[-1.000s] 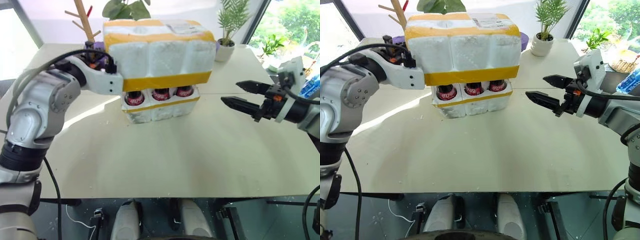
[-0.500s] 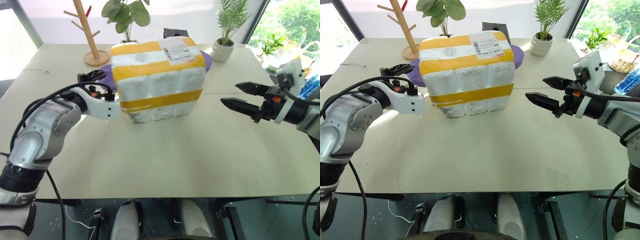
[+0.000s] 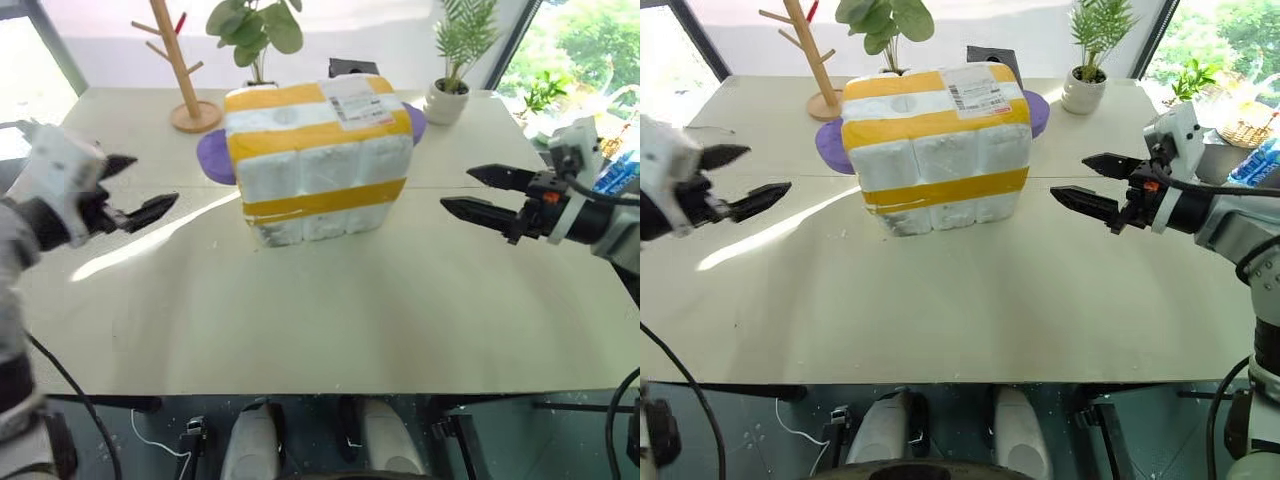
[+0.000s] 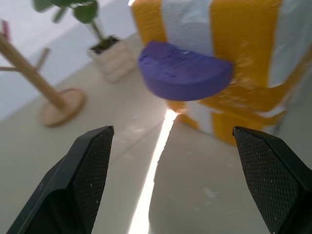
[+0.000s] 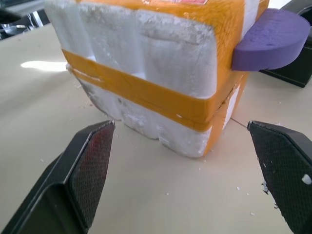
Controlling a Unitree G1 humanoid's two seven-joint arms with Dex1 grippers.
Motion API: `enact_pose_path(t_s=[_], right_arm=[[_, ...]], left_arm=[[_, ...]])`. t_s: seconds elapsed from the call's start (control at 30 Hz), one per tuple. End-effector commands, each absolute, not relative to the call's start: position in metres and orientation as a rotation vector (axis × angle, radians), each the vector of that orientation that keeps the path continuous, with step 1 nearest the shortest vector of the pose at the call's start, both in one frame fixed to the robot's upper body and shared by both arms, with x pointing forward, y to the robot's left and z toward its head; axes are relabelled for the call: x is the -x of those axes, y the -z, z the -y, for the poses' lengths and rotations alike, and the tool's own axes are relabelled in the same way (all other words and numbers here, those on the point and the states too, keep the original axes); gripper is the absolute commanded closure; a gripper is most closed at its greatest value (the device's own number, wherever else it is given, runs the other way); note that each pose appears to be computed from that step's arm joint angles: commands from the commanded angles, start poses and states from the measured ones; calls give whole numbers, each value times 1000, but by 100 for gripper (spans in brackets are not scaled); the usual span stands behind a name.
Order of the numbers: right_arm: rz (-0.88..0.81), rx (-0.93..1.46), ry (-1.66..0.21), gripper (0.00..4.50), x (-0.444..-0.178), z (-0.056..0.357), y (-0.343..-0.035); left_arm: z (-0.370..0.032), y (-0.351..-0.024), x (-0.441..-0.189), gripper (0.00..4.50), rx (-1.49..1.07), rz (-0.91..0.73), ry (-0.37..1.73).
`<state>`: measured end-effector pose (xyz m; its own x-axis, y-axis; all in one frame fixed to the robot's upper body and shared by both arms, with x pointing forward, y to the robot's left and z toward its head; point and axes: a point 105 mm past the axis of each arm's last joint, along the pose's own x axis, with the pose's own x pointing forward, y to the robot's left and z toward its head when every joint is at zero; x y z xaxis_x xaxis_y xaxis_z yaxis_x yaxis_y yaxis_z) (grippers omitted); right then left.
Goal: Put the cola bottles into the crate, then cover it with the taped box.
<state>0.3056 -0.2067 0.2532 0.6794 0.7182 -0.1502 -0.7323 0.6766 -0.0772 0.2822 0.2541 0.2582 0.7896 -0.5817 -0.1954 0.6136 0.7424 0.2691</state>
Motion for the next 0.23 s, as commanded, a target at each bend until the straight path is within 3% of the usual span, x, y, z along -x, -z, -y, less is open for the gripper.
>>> enact_pose_path(t_s=[0.03, 0.23], right_arm=[[-73, 173, -857, 0, -307, 206, -269], [-91, 198, -916, 0, -311, 199, -266]], left_arm=[[-246, -264, -255, 43, -247, -180, 893], [-247, -268, -259, 43, -284, -236, 953]])
